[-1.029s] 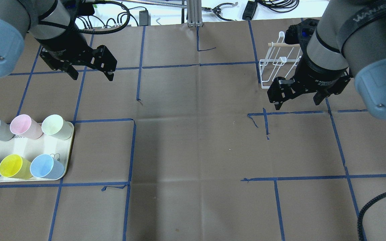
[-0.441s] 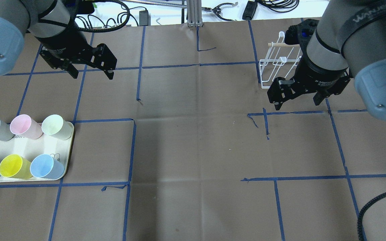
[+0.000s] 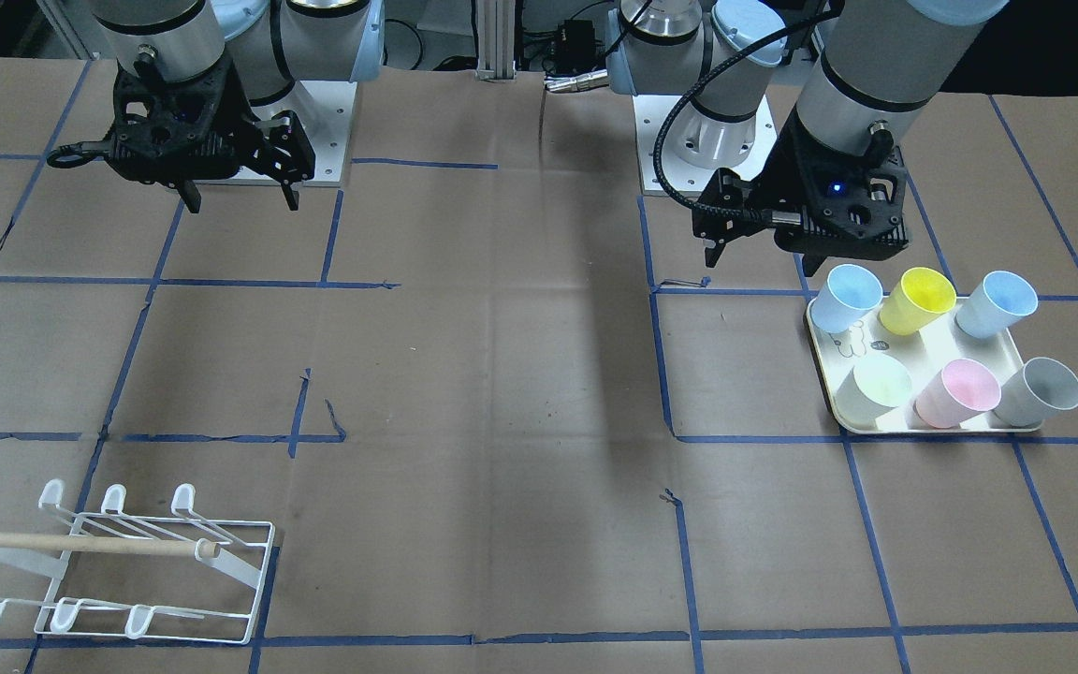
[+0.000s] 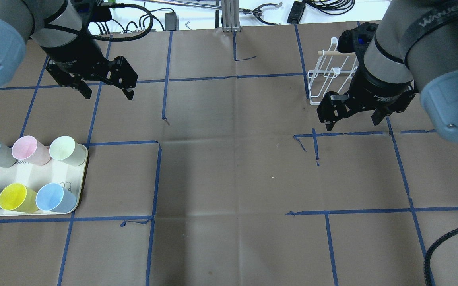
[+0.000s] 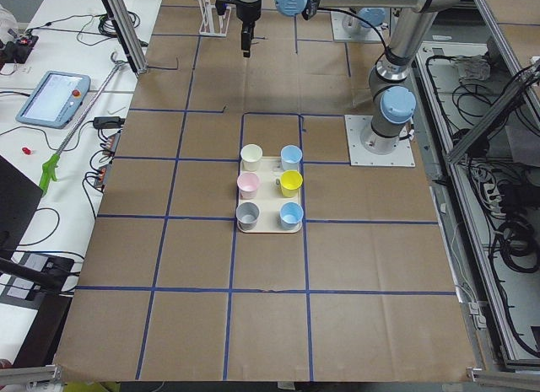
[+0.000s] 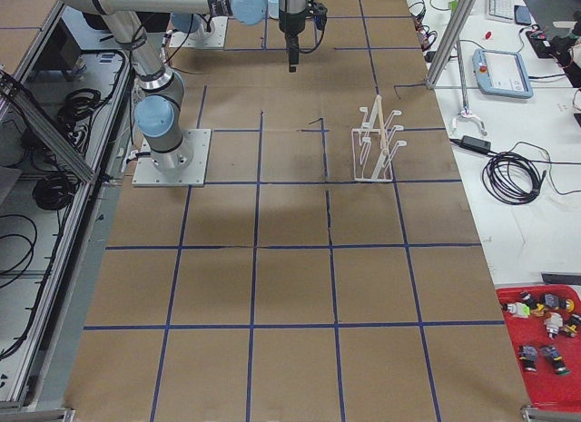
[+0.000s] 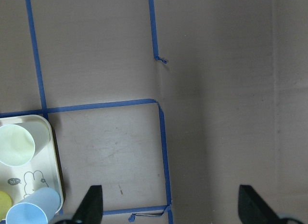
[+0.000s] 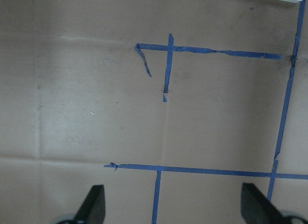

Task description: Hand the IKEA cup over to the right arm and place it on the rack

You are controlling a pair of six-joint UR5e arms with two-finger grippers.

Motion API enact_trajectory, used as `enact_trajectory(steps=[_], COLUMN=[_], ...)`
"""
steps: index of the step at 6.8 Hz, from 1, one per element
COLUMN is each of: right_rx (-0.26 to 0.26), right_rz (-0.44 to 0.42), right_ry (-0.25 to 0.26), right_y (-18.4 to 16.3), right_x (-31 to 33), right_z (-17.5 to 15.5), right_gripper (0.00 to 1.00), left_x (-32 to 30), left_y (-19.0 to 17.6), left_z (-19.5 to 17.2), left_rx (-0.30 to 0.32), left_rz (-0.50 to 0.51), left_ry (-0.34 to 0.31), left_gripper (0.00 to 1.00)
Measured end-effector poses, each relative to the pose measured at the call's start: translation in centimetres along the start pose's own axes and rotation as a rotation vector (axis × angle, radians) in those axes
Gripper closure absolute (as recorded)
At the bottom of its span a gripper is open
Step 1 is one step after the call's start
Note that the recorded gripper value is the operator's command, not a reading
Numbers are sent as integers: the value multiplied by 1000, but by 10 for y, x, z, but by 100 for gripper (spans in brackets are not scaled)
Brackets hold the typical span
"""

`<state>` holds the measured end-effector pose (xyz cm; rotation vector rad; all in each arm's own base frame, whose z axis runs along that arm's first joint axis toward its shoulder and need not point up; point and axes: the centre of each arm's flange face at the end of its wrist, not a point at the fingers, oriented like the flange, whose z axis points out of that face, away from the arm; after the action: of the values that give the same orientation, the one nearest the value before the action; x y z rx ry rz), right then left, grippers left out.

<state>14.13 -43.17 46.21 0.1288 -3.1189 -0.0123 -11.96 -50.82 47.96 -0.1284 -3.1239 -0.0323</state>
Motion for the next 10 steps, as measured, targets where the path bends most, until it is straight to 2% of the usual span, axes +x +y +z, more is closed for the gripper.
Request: enact_trajectory(steps=[2, 4, 6, 8, 10], right_rx=[-1, -2, -2, -1, -2], right_rz=[0, 0, 0, 0, 0], right_ry=[0, 0, 0, 0, 0], right_y=[0, 0, 0, 0, 0], right_x=[0, 0, 0, 0, 0], right_z=[0, 1, 1, 1, 1], right_gripper=[0, 0, 0, 0, 0], left_x=[-30, -111, -184, -216, -219], left_y=[2, 4, 22, 26, 26], left_z=[4, 7, 15, 44, 91], left_rx=[-12, -16, -20, 4, 22], left_rz=[-22, -54, -58, -63, -65], left_ry=[2, 11, 17, 6, -1], left_gripper=[0, 1, 1, 1, 1])
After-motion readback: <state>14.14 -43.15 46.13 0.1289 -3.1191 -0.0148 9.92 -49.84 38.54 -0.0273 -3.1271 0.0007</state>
